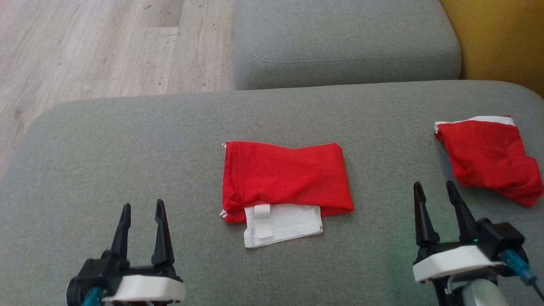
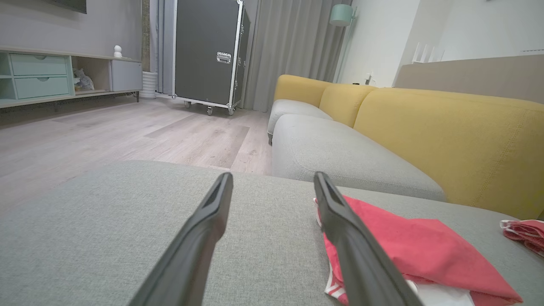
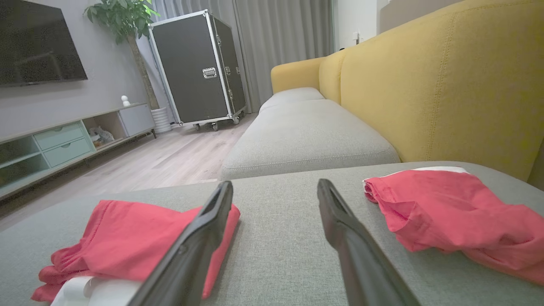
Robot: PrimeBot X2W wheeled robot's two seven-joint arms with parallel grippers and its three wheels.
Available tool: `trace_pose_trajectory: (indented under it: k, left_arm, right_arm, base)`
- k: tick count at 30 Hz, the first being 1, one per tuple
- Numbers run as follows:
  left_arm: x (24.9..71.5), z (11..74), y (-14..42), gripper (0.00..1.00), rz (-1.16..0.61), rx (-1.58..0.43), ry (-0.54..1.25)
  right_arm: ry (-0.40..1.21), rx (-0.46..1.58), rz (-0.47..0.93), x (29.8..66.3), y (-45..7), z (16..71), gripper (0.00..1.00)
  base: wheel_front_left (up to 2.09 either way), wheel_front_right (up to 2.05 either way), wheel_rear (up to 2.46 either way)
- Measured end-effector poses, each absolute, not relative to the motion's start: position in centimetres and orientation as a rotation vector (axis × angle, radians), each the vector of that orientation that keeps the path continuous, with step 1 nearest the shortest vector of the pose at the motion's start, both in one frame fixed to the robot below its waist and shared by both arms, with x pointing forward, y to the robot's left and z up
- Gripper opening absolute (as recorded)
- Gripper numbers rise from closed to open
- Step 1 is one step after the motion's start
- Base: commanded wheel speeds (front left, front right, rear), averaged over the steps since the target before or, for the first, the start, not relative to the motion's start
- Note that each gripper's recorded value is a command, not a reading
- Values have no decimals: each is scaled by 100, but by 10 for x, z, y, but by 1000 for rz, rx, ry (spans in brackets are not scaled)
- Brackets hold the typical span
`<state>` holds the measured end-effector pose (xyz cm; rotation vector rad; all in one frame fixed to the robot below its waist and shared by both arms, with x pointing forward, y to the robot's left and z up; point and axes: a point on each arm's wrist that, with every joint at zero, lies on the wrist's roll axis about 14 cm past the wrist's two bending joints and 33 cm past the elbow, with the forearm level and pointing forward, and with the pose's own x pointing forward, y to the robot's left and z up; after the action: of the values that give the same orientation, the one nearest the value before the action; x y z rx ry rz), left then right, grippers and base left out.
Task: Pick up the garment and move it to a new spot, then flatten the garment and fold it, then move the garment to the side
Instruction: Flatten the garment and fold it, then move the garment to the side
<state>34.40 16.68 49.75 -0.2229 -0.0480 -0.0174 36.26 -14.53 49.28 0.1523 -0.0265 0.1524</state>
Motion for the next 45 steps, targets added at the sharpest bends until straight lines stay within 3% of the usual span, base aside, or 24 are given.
trace_pose_trajectory:
  k: [17,29,36,45]
  left_arm:
    - [341,492,171,100,0,-224,-33]
    - [359,496,180,100,17,-209,-38]
    - [356,489,187,100,47,-210,-16]
    - [353,488,196,100,80,-201,-11]
  right_arm:
    - [57,128,193,372,-131,469,100]
    - [339,96,327,411,-80,414,100]
    - [543,211,347,417,-55,377,100]
    - [582,236,368,438,-35,370,100]
  base:
    - [0,0,0]
    - [0,0,0]
    - [0,0,0]
    - [0,0,0]
